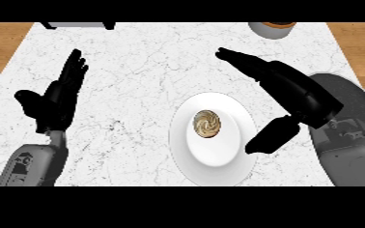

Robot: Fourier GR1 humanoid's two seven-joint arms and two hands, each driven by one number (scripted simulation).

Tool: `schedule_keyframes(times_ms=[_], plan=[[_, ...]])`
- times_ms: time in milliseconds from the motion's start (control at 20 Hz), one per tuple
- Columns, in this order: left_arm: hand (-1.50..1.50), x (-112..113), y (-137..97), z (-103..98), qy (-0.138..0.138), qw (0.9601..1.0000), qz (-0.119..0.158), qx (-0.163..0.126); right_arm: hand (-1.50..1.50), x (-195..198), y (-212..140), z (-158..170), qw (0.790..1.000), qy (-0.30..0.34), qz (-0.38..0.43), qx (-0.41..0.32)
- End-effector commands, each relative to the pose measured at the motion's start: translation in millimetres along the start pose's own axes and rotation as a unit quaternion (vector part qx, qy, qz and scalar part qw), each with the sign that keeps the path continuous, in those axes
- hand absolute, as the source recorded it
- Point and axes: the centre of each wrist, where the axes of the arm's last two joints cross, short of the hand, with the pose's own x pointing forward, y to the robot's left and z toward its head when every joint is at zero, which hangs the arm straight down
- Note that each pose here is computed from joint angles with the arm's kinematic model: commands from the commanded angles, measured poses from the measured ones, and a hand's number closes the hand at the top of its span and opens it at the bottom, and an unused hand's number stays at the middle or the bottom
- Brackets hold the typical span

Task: Pick the cupcake from the plate and place it in the pan

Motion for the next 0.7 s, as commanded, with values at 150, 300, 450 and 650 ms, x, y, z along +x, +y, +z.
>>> schedule_keyframes(times_ms=[150, 300, 450, 650], plan=[[0.0, -3.7, 18.8, -8.3, 0.005, 0.9999, 0.001, 0.011, -1.5, 17.0, 34.8, 3.2, 0.999, 0.031, 0.017, 0.035], [0.0, -2.5, 16.8, -0.1, 0.001, 1.0, -0.008, -0.003, -1.5, 20.8, 49.5, -9.1, 0.997, 0.059, 0.013, 0.04], [0.0, -5.9, 23.6, -0.5, -0.009, 0.9999, -0.004, 0.002, -1.5, 12.9, 39.1, -13.7, 0.997, 0.069, 0.011, 0.021], [0.0, 12.3, 2.6, -12.4, 0.006, 1.0, 0.0, -0.004, -1.5, -10.8, 37.2, -17.8, 0.993, 0.107, 0.038, 0.015]])
